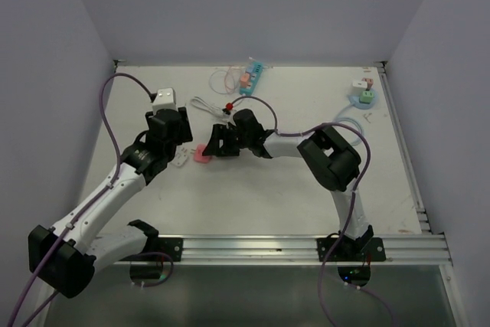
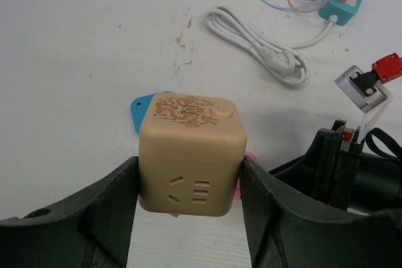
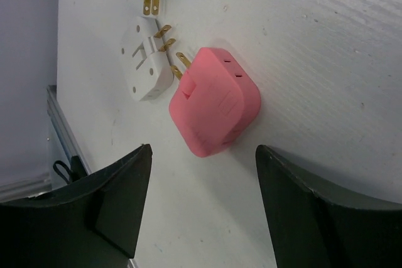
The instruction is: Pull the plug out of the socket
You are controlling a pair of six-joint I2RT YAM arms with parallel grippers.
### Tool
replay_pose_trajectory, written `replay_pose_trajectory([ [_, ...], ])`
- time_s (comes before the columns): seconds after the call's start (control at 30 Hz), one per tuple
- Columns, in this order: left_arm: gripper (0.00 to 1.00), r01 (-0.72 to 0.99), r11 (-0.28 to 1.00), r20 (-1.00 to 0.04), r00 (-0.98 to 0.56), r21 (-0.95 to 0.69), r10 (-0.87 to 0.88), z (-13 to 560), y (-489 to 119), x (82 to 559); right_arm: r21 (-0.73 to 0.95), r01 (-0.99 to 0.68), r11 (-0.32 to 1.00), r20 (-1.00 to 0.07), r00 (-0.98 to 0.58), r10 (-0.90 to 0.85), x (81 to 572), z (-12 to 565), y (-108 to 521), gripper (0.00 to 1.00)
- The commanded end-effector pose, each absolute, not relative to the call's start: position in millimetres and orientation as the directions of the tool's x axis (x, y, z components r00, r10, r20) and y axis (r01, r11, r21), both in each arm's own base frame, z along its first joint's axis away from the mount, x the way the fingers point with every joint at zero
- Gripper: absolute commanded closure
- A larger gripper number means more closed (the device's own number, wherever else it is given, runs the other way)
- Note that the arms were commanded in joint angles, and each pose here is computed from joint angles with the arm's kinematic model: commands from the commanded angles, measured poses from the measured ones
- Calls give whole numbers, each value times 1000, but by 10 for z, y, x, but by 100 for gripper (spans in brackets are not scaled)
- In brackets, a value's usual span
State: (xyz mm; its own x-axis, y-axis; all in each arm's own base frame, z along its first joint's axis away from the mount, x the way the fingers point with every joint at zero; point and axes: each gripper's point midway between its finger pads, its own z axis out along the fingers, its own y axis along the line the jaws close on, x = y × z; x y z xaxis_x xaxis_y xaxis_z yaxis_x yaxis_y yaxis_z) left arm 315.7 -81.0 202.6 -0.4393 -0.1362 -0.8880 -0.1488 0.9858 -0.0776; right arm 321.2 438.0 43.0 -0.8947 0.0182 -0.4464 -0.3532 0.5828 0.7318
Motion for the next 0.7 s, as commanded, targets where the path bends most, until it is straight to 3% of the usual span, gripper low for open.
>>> replay_pose_trajectory([
  [0.0,100,-161,985,-895,-427,-67,-131,2052,-788,3214,684,-380,622,-510,-860,35,3315,663,4306,28],
  [0.23,100,-206,977,-857,-494,-49,-147,1915,-675,3260,525,-371,766,-606,-795,30,3331,834,3541,16],
  [0.67,100,-424,900,-714,-600,-99,-361,1343,231,3625,398,-328,857,-708,-703,59,2949,1027,2554,12],
])
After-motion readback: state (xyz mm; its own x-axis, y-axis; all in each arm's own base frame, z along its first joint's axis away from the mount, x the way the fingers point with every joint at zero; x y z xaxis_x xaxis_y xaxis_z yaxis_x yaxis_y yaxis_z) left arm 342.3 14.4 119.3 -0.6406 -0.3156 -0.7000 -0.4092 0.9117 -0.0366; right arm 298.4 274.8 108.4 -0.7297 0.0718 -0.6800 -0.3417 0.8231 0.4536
